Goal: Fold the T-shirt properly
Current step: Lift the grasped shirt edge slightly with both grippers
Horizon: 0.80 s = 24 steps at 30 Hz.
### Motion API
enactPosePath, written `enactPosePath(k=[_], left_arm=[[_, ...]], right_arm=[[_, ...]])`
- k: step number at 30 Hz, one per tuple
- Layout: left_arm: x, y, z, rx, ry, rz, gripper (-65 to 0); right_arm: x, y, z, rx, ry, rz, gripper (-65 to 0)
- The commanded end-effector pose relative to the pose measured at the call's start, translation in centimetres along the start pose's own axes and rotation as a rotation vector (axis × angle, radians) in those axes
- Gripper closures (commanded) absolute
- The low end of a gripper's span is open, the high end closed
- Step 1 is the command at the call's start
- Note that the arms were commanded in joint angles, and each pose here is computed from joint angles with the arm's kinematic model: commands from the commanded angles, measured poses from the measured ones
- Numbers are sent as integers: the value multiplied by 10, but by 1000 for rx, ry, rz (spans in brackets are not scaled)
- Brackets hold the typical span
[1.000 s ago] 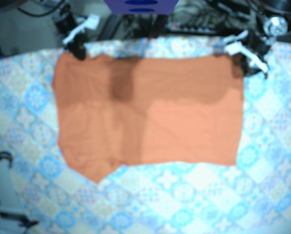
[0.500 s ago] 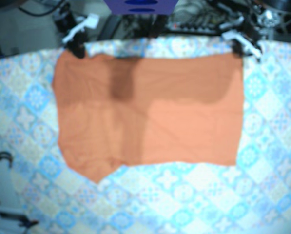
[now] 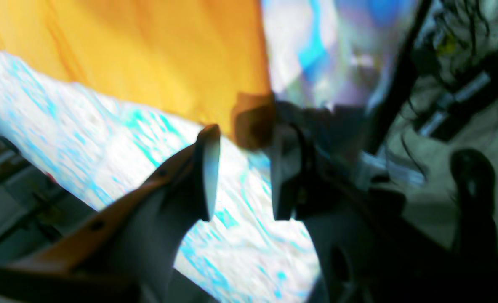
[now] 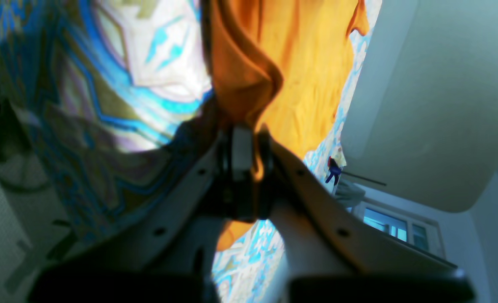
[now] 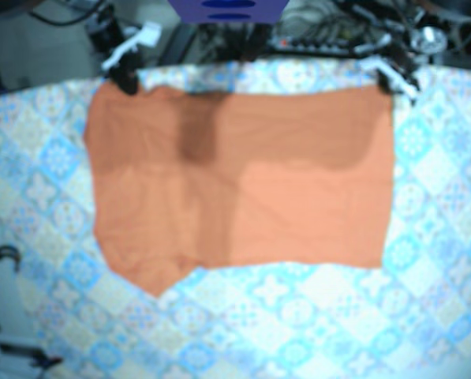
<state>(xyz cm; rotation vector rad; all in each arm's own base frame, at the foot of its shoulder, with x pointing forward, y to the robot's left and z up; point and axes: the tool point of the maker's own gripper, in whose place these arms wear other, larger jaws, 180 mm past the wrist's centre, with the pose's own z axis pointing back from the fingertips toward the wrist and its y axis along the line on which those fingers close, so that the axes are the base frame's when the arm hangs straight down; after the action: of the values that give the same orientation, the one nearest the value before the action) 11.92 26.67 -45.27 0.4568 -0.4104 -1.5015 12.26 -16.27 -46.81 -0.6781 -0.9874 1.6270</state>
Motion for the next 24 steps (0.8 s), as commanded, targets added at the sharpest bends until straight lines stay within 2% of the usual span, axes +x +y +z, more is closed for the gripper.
enactPosePath(k=[1, 11, 20, 24], left_arm=[[-5, 2, 1, 7, 10, -12, -200], [-13, -3, -3, -7, 31, -9, -200], [-13, -2, -3, -4, 31, -8, -202], [-7, 8, -8, 21, 22, 5, -253]], right_arm=[[-3, -6, 2, -23, 4, 7, 0], [-3, -6, 2, -23, 4, 7, 0], [12, -4, 0, -21, -34, 0, 0], [12, -4, 0, -21, -34, 0, 0]])
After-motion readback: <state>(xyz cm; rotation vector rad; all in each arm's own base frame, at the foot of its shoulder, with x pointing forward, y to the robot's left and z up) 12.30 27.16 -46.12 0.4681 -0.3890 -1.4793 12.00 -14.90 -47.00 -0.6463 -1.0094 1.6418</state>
